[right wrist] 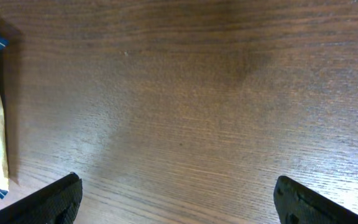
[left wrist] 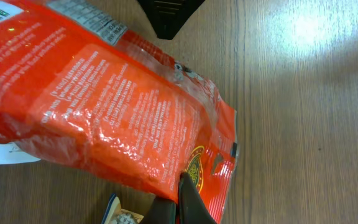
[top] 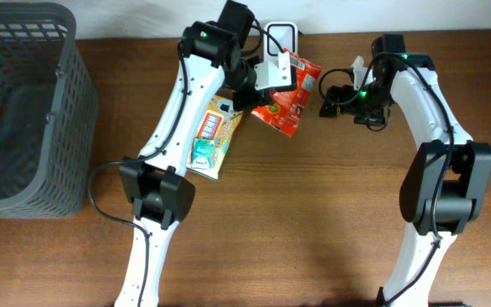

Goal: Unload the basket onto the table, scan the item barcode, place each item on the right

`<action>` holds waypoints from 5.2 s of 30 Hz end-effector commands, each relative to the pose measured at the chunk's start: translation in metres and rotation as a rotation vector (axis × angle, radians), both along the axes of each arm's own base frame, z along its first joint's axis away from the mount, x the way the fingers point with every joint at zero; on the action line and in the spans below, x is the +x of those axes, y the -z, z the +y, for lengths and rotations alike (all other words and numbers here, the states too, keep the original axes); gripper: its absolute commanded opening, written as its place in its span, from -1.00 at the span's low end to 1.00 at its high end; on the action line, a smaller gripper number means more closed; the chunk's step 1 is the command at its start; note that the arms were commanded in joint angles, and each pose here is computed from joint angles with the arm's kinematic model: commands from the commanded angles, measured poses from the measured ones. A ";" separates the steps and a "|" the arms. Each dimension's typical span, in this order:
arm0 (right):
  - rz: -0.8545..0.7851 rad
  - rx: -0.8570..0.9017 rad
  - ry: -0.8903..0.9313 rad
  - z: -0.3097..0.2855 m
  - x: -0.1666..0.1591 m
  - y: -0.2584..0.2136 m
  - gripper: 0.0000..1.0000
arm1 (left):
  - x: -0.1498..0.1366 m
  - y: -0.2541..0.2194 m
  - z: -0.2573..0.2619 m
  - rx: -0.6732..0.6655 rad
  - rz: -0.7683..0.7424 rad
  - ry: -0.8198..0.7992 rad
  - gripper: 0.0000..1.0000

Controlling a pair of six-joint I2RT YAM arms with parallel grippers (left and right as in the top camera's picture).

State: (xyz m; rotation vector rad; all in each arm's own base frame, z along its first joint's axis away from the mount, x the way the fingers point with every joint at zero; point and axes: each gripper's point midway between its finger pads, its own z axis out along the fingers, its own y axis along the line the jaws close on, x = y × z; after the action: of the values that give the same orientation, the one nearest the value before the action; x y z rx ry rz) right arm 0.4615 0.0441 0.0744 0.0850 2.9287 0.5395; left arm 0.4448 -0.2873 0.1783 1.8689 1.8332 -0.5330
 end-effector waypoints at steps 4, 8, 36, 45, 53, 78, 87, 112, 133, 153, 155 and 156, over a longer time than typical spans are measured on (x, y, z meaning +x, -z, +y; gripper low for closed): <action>-0.059 0.256 -0.023 0.026 0.008 -0.024 0.97 | 0.004 -0.059 0.015 -0.251 -0.014 0.018 -1.00; -0.187 0.618 -0.070 0.040 0.021 -0.073 0.97 | 0.009 -0.073 0.029 -0.357 0.087 -0.067 -1.00; -0.322 1.031 -0.436 0.165 0.005 -0.118 0.97 | -0.010 -0.077 0.028 -0.393 0.381 -0.238 -1.00; -0.299 1.028 -0.421 0.169 0.004 -0.116 -0.03 | -0.009 -0.066 0.031 -0.323 0.361 -0.262 -1.00; -0.250 1.015 -0.360 0.168 0.008 -0.113 -0.81 | -0.003 -0.045 0.049 -0.182 0.332 -0.347 -0.91; 0.053 -0.765 -0.171 0.043 -0.084 -0.028 -0.78 | 0.020 -0.015 0.095 0.071 0.319 -0.731 0.98; 0.057 -0.688 -0.285 0.095 -0.102 -0.014 0.52 | 0.016 -0.014 0.096 0.082 0.335 -0.732 0.98; 0.181 -0.204 0.026 0.068 -0.081 0.033 0.38 | 0.013 -0.012 0.097 0.090 0.351 -0.731 0.98; 0.150 -0.202 -0.015 0.082 -0.087 0.065 -0.28 | 0.013 -0.012 0.096 0.090 0.352 -0.731 0.98; -0.039 -0.436 0.004 0.049 -0.029 -0.043 -0.92 | 0.034 -0.003 0.137 0.223 0.241 -0.927 0.98; -0.059 -0.449 0.012 0.047 -0.025 -0.048 -0.92 | 0.037 -0.003 0.142 0.220 0.241 -0.943 0.98; -0.076 -0.467 0.020 0.044 -0.021 -0.050 -0.92 | 0.038 -0.003 0.145 0.220 0.241 -0.950 0.98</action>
State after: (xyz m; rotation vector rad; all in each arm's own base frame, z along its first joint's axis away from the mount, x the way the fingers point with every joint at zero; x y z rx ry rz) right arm 0.4282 0.1012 0.1111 0.0381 2.9585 -0.0178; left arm 0.4743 -0.1656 0.1572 0.9732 2.7278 -0.3152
